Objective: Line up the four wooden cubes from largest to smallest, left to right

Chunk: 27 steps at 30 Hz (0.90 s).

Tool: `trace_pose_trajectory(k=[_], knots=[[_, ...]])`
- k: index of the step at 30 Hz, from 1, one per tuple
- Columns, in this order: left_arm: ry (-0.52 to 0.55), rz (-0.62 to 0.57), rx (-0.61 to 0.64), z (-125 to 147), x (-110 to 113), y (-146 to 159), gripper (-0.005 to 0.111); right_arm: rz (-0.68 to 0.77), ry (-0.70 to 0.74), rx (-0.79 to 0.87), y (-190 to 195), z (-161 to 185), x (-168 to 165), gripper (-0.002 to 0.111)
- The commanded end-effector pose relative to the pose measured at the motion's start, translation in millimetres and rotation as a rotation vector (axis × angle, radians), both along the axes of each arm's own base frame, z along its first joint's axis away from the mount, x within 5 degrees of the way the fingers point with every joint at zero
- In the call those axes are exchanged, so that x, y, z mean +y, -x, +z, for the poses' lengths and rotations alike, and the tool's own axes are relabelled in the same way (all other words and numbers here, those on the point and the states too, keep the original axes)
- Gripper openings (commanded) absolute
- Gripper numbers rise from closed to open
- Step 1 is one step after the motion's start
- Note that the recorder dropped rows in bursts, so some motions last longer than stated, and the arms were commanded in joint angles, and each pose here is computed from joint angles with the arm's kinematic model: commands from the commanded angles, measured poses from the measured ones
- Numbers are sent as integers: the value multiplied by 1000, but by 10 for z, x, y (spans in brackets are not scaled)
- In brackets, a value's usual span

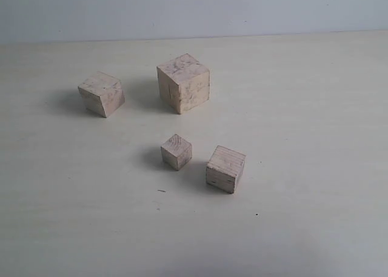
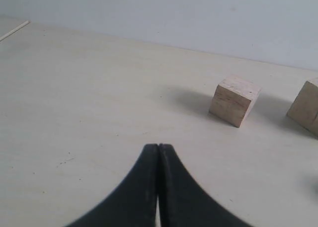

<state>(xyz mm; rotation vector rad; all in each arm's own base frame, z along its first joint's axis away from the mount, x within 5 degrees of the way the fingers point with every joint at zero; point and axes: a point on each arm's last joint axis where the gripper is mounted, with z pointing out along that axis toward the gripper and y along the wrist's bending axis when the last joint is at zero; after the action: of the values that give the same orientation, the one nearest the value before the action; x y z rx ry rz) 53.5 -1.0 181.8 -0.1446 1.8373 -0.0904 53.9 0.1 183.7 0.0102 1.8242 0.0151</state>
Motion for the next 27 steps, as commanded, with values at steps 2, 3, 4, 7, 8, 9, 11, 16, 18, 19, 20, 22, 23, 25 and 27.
trace_pose_trajectory(k=[2, 3, 4, 7, 8, 9, 11, 16, 18, 19, 20, 22, 23, 25, 27], knots=[[-1, -5, -7, -3, -2, 2, 0, -2, -135, -253, -25, 217, 13, 0], [-1, -5, -7, -3, -2, 2, 0, -7, -172, -324, -23, 282, 8, 0], [-1, -5, -7, -3, -2, 2, 0, -7, -172, -330, -23, 287, 7, 0], [-1, -5, -7, -3, -2, 2, 0, -10, -169, -393, -17, 344, 0, 0], [-1, -5, -7, -3, -2, 2, 0, -12, -169, -434, -11, 380, -5, 0], [-1, -5, -7, -3, -2, 2, 0, -13, -169, -464, -5, 407, -9, 0], [-1, -5, -7, -3, -2, 2, 0, -26, -208, -565, 18, 494, -29, 0], [-1, -5, -7, -3, -2, 2, 0, 18, -278, -445, 99, 1060, 22, 0], [-1, -5, -7, -3, -2, 2, 0, 29, -276, -388, 78, 1278, 39, 0], [-1, -5, -7, -3, -2, 2, 0, 35, -274, -352, 53, 1398, 48, 0], [-1, -5, -7, -3, -2, 2, 0, 38, -271, -310, 3, 1487, 56, 0], [-1, -5, -7, -3, -2, 2, 0, 57, -253, -233, -93, 1715, 82, 0], [-1, -5, -5, -4, -3, 2, 0, 78, -249, -211, -124, 1829, 103, 0], [-1, -5, -5, -4, -3, 2, 0, 158, -198, -167, -258, 2018, 173, 0], [-1, -5, -5, -4, -3, 2, 0, 266, -165, -147, -399, 2152, 267, 0]])
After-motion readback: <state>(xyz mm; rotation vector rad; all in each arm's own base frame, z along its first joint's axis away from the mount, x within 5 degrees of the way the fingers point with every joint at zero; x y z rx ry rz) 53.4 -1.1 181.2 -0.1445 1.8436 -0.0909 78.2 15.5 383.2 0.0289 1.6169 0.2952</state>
